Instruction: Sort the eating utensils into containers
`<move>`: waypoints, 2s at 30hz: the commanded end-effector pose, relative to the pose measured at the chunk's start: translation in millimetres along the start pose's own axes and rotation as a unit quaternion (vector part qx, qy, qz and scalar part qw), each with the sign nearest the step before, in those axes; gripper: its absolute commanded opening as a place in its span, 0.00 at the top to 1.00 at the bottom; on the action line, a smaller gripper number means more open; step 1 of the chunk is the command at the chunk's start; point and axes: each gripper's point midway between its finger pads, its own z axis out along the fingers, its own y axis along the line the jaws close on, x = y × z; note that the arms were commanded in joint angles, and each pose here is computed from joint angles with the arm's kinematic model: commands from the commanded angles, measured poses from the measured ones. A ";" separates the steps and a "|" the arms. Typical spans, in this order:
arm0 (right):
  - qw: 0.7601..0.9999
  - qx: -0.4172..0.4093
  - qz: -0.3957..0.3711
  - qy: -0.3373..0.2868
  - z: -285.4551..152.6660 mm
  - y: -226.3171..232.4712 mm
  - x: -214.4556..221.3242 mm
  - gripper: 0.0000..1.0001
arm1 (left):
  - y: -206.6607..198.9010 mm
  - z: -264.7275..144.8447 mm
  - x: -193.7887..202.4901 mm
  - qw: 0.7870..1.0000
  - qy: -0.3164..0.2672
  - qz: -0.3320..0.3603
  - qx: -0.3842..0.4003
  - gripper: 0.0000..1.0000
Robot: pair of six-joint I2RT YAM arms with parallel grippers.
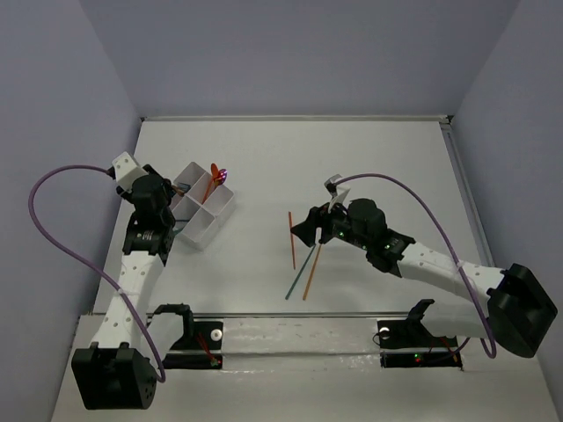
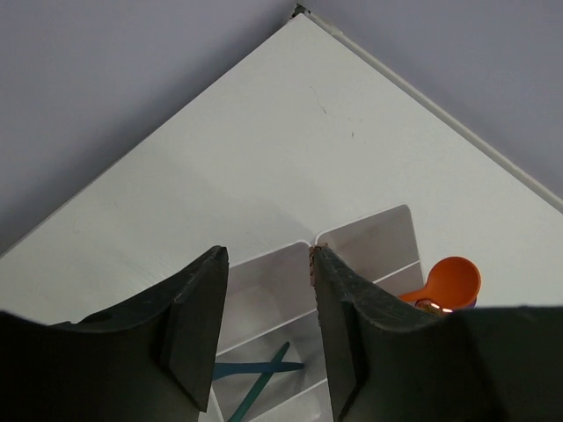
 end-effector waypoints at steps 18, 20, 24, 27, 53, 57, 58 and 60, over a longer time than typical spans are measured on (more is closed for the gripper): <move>0.974 0.173 -0.007 0.147 47.7 -72.2 65.4 0.66 | -116.9 -109.9 -39.9 0.941 -0.008 -0.021 0.338 0.34; 0.969 0.183 -0.009 0.165 53.6 -75.4 77.8 0.61 | -131.4 -125.0 -30.5 0.923 0.012 -0.007 0.384 0.32; 0.954 0.219 -0.028 0.202 61.0 -81.8 98.3 0.55 | -146.4 -144.9 -13.1 0.899 0.038 0.008 0.436 0.29; 0.946 0.234 -0.039 0.220 69.9 -81.6 109.5 0.54 | -150.5 -150.6 -5.0 0.887 0.051 0.012 0.458 0.29; 0.983 0.175 -0.041 0.035 107.9 -27.9 10.5 0.93 | -161.4 -155.4 30.1 0.864 0.139 0.025 0.483 0.28; 0.993 0.113 -0.025 -0.001 97.1 4.5 -6.5 0.93 | -166.6 -153.9 47.0 0.854 0.173 0.030 0.490 0.28; 0.994 0.108 -0.022 -0.008 95.6 7.1 -10.4 0.93 | -167.5 -153.7 49.7 0.852 0.178 0.031 0.492 0.28; 0.996 0.085 -0.019 -0.026 91.3 21.0 -21.8 0.93 | -169.6 -154.4 56.7 0.845 0.194 0.033 0.497 0.28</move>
